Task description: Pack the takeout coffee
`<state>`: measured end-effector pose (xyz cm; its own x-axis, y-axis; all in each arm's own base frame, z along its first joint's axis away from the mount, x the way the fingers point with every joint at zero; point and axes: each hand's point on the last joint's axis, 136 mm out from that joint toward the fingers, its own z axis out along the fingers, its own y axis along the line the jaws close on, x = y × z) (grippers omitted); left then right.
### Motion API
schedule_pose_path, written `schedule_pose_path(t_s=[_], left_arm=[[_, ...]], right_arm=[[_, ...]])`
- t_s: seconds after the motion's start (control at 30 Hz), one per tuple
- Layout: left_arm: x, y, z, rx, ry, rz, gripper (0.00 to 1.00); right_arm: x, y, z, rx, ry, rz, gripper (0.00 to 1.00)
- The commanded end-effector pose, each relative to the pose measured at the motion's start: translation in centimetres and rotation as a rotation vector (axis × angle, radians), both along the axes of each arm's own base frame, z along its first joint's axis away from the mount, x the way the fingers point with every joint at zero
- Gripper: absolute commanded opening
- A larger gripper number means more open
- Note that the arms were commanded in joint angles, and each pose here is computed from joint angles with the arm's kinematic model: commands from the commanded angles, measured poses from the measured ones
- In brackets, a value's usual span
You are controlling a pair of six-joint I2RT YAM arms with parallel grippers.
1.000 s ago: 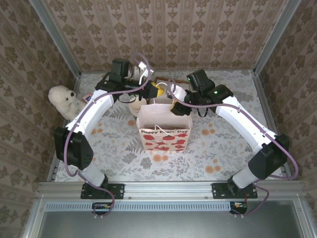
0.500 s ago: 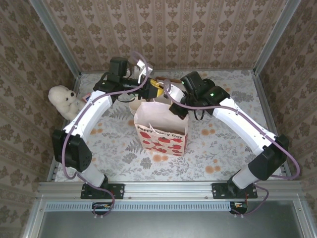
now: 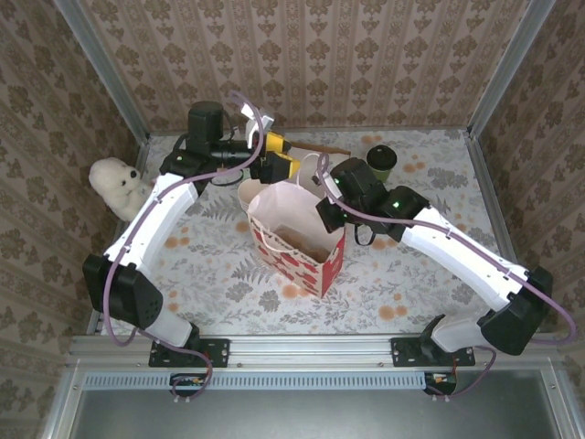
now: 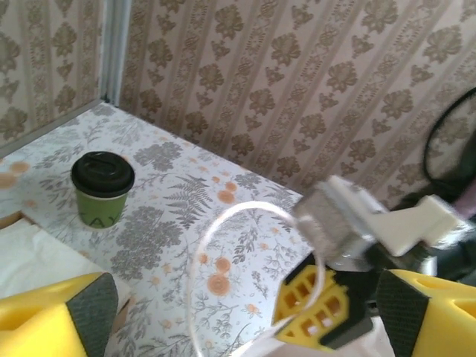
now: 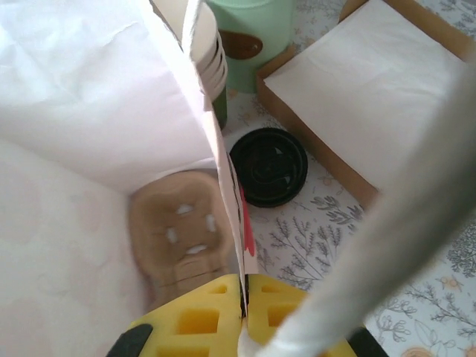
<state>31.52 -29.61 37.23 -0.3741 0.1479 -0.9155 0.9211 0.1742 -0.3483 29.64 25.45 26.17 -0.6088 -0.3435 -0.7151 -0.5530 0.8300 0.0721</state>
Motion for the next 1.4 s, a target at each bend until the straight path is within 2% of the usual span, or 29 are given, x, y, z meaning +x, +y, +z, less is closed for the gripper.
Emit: schedule_pose_path(t_s=[0.0, 0.1, 0.17, 0.27, 0.33, 0.4, 0.67, 0.77, 1.03, 1.13, 1.27, 1.37], left_arm=[[1.2, 1.1, 0.8, 0.007, -0.023, 0.122, 1.0], [1.9, 1.9, 0.9, 0.021, -0.026, 0.195, 1.0], [2.4, 2.5, 0.9, 0.028, -0.024, 0.238, 1.0], [3.2, 3.4, 0.5, 0.048, -0.017, 0.31, 1.0], [3.8, 3.9, 0.0, 0.061, -0.005, 0.353, 1.0], [4.4, 4.5, -0.3, 0.073, 0.015, 0.402, 1.0], [5.0, 5.8, -0.7, 0.063, 0.094, 0.456, 1.0], [5.6, 6.7, -0.6, 0.07, 0.077, 0.528, 1.0], [6.0, 7.6, -1.6, 0.092, 0.082, 0.587, 1.0], [7.3, 9.6, -3.0, 0.153, 0.111, 0.729, 1.0], [8.1, 13.7, -5.0, 0.255, 0.205, 0.983, 1.0], [7.0, 17.1, -6.6, 0.346, 0.296, 1.151, 1.0]], right_arm=[[0.0, 0.4, 2.6, 0.078, -0.021, -0.106, 0.02], [-0.6, 0.4, 3.1, 0.101, -0.047, -0.16, 0.02], [-1.0, 0.7, 1.9, 0.111, -0.024, -0.169, 0.02], [-0.8, 0.1, -0.7, 0.058, 0.022, -0.231, 0.0], [-0.5, -0.7, -0.8, 0.016, 0.003, -0.292, 0.0], [-0.3, 0.0, -0.8, -0.002, -0.009, -0.288, 0.0], [-0.7, -0.2, -0.1, 0.006, -0.009, -0.332, 0.0], [-1.2, -0.3, -0.5, 0.02, 0.011, -0.353, 0.0], [-1.2, -0.5, -0.6, 0.049, 0.016, -0.398, 0.03], [-1.1, -0.2, -0.1, 0.07, 0.015, -0.397, 0.12], [-1.1, 0.8, 0.4, 0.106, 0.03, -0.34, 0.37], [-1.6, 1.1, 0.7, 0.145, 0.058, -0.267, 0.5]])
